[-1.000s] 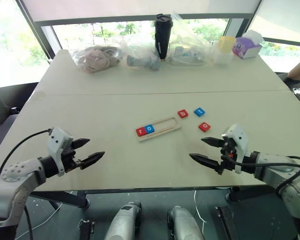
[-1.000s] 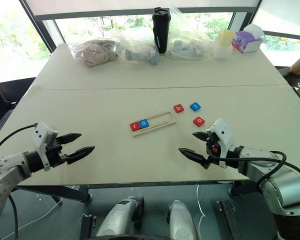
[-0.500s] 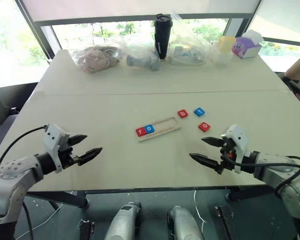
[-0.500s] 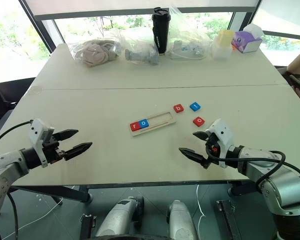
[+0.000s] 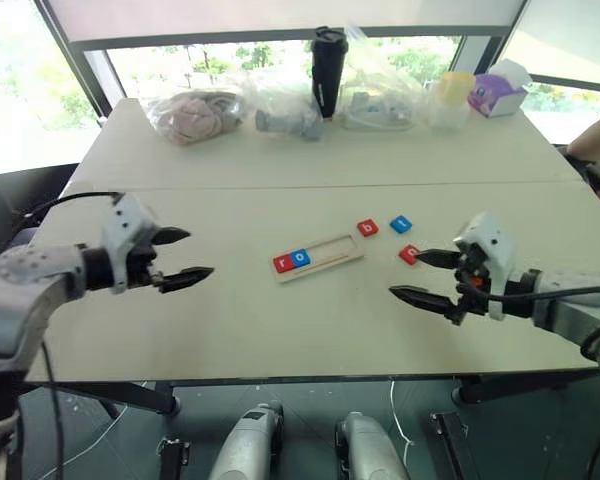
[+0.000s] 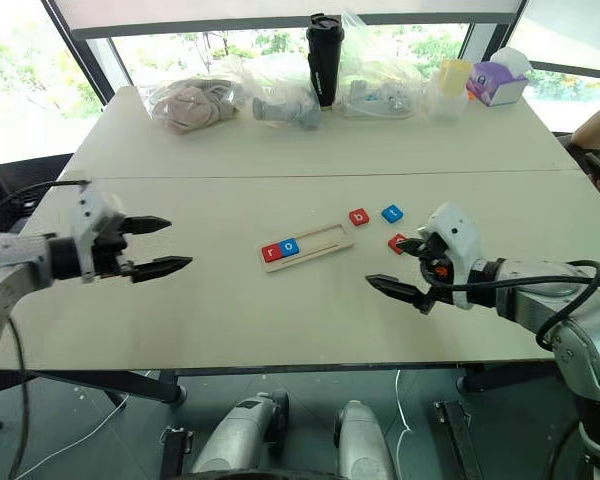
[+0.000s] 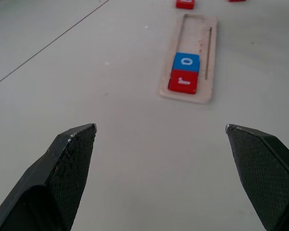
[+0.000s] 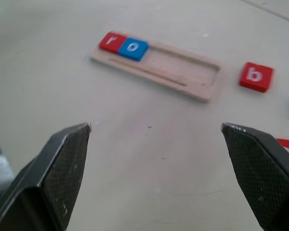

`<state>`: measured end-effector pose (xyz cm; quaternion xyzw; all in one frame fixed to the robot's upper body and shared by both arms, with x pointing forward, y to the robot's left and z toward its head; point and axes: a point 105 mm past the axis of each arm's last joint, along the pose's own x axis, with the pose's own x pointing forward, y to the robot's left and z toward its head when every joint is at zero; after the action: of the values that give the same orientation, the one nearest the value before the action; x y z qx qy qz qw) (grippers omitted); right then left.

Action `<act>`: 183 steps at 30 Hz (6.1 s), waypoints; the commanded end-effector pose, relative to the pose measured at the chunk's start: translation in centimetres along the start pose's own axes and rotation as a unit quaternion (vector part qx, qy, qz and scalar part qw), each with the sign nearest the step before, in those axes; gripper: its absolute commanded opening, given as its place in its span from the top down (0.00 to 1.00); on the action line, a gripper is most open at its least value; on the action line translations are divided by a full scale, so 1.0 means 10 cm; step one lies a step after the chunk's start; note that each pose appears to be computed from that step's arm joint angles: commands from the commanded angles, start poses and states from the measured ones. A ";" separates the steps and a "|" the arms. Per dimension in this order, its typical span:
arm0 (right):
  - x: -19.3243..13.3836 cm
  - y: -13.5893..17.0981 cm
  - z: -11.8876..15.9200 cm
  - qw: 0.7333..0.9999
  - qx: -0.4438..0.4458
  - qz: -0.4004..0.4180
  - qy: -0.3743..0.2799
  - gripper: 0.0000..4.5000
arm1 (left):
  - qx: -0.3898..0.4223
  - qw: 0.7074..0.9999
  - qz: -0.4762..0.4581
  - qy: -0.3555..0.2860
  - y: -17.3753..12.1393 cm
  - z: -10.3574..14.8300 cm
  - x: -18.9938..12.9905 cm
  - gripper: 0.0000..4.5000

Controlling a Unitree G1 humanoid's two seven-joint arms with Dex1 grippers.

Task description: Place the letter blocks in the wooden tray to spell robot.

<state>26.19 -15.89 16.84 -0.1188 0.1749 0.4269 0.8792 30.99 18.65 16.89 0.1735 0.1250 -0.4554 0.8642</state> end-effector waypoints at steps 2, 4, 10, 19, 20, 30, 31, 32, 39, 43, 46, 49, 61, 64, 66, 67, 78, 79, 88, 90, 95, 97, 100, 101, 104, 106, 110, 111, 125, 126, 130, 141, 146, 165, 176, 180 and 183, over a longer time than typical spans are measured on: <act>0.13 0.20 0.07 1.000 -0.009 0.005 -0.021 0.00 | 0.006 0.999 -0.039 0.003 0.01 -0.12 0.39 0.00; 0.15 0.26 0.04 1.000 -0.013 0.002 -0.016 0.00 | 0.010 0.999 -0.050 0.002 0.02 -0.17 0.57 0.00; 0.13 0.30 0.00 1.000 -0.024 -0.012 -0.003 0.00 | 0.035 0.996 -0.079 -0.006 -0.04 -0.15 0.99 0.00; 0.16 0.33 0.00 0.999 -0.025 -0.023 -0.007 0.00 | 0.077 0.992 -0.100 0.009 -0.16 -0.21 1.29 0.00; 0.16 0.33 0.00 0.999 -0.025 -0.023 -0.008 0.00 | 0.081 0.991 -0.103 0.014 -0.17 -0.23 1.31 0.00; 0.17 0.28 0.05 0.999 -0.026 -0.032 -0.010 0.00 | 0.051 0.994 -0.094 0.018 -0.19 -0.37 1.46 0.26; 0.17 0.27 0.05 0.999 -0.027 -0.033 -0.008 0.00 | 0.050 0.994 -0.093 0.017 -0.19 -0.37 1.46 0.26; 0.16 0.26 0.05 0.999 -0.027 -0.034 -0.007 0.00 | 0.052 0.994 -0.097 0.016 -0.20 -0.36 1.46 0.26; 0.13 0.18 -0.02 0.999 -0.024 -0.042 -0.001 0.00 | 0.120 0.982 -0.144 0.018 -0.25 -0.31 1.31 0.26; 0.10 0.12 -0.07 0.998 -0.022 -0.051 0.000 0.00 | 0.175 0.964 -0.200 0.025 -0.35 -0.32 1.07 0.26; 0.08 0.07 -0.11 0.998 -0.018 -0.058 -0.001 0.00 | 0.196 0.954 -0.223 0.042 -0.38 -0.36 0.90 0.26; 0.07 0.04 -0.14 0.998 -0.014 -0.062 -0.003 0.00 | 0.200 0.950 -0.232 0.053 -0.40 -0.40 0.80 0.26; 0.14 0.01 -0.20 0.998 -0.004 -0.057 -0.014 0.00 | 0.143 0.966 -0.209 0.059 -0.43 -0.50 0.75 0.00; 0.14 -0.05 -0.18 0.997 -0.001 -0.067 -0.024 0.00 | 0.137 0.967 -0.201 0.072 -0.40 -0.51 0.69 0.00; 0.16 -0.17 -0.05 0.995 -0.006 -0.089 -0.051 0.00 | 0.112 0.972 -0.197 0.065 -0.39 -0.44 0.57 0.00; 0.17 -0.23 0.01 0.993 -0.008 -0.098 -0.063 0.00 | 0.100 0.974 -0.194 0.058 -0.38 -0.38 0.51 0.00; 1.00 -0.97 0.11 0.969 0.123 -0.213 -0.024 0.00 | -0.045 0.992 -0.040 -0.113 -0.01 0.47 -0.14 0.00; 1.08 -1.00 0.09 0.969 0.122 -0.215 -0.013 0.00 | -0.047 0.991 -0.034 -0.124 -0.03 0.52 -0.16 0.00; 1.26 -1.23 0.03 0.963 0.094 -0.249 0.031 0.00 | -0.053 0.990 0.005 -0.128 -0.22 0.54 -0.22 0.00; 1.27 -1.24 0.02 0.964 0.089 -0.250 0.035 0.00 | -0.059 0.990 0.014 -0.127 -0.23 0.51 -0.22 0.00; 1.32 -1.19 0.01 0.965 0.101 -0.238 0.031 0.06 | -0.062 0.990 0.019 -0.122 -0.27 0.47 -0.19 0.00; 1.35 -1.17 0.01 0.966 0.103 -0.234 0.030 0.17 | -0.062 0.990 0.019 -0.121 -0.27 0.47 -0.18 0.00; 1.38 -1.14 -0.01 0.967 0.103 -0.232 0.031 0.52 | -0.062 0.991 0.017 -0.120 -0.27 0.47 -0.17 0.00; 1.38 -1.14 -0.01 0.967 0.104 -0.232 0.031 0.64 | -0.061 0.991 0.014 -0.120 -0.27 0.47 -0.16 0.00; 1.35 -1.15 0.03 0.966 0.100 -0.239 0.027 0.74 | -0.058 0.991 0.006 -0.120 -0.29 0.49 -0.13 0.00; 1.22 -1.18 0.16 0.964 0.091 -0.250 0.002 0.74 | -0.053 0.991 -0.001 -0.119 -0.32 0.50 -0.10 0.00; 0.69 -1.03 0.39 0.957 0.084 -0.275 -0.038 0.74 | -0.032 0.994 -0.010 -0.105 -0.37 0.45 0.01 0.00; 0.60 -0.95 0.35 0.956 0.087 -0.277 -0.031 0.74 | -0.036 0.993 -0.015 -0.109 -0.39 0.46 0.03 0.00; 0.21 -0.11 -0.46 0.905 0.234 -0.352 0.033 0.74 | -0.008 0.992 -0.112 -0.061 -0.65 0.33 0.27 0.00; 0.23 -0.08 -0.47 0.904 0.238 -0.352 0.034 0.74 | 0.000 0.991 -0.121 -0.049 -0.67 0.29 0.29 0.00; 0.30 0.00 -0.46 0.899 0.254 -0.356 0.029 0.74 | 0.020 0.990 -0.136 -0.025 -0.71 0.18 0.34 0.00; 0.15 -0.08 -0.22 0.946 0.140 -0.290 0.032 0.01 | 0.024 0.990 -0.139 -0.019 -0.70 0.09 0.37 0.00; -0.08 -0.05 0.05 0.989 -0.038 -0.140 0.014 0.01 | 0.041 0.987 -0.155 -0.016 -0.71 0.11 0.29 0.00; 0.14 -0.44 -0.58 0.989 -0.130 0.058 0.034 0.01 | 0.067 0.987 -0.147 0.000 -0.75 0.08 0.25 0.00; 0.23 -0.48 -0.73 0.987 -0.130 0.083 0.049 0.68 | 0.061 0.991 -0.123 0.002 -0.71 0.07 0.20 0.00; 0.23 -0.51 -0.68 0.988 -0.128 0.080 0.042 0.76 | 0.060 0.992 -0.108 0.008 -0.63 0.06 0.15 0.00; 0.26 -0.49 -0.39 0.987 -0.133 0.088 0.008 0.76 | 0.060 0.994 -0.095 0.019 -0.56 0.03 0.09 0.00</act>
<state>30.28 -19.40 9.74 -0.2178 0.1770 0.5122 0.8117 26.70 14.36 14.85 0.2104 0.1440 -0.5479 0.7967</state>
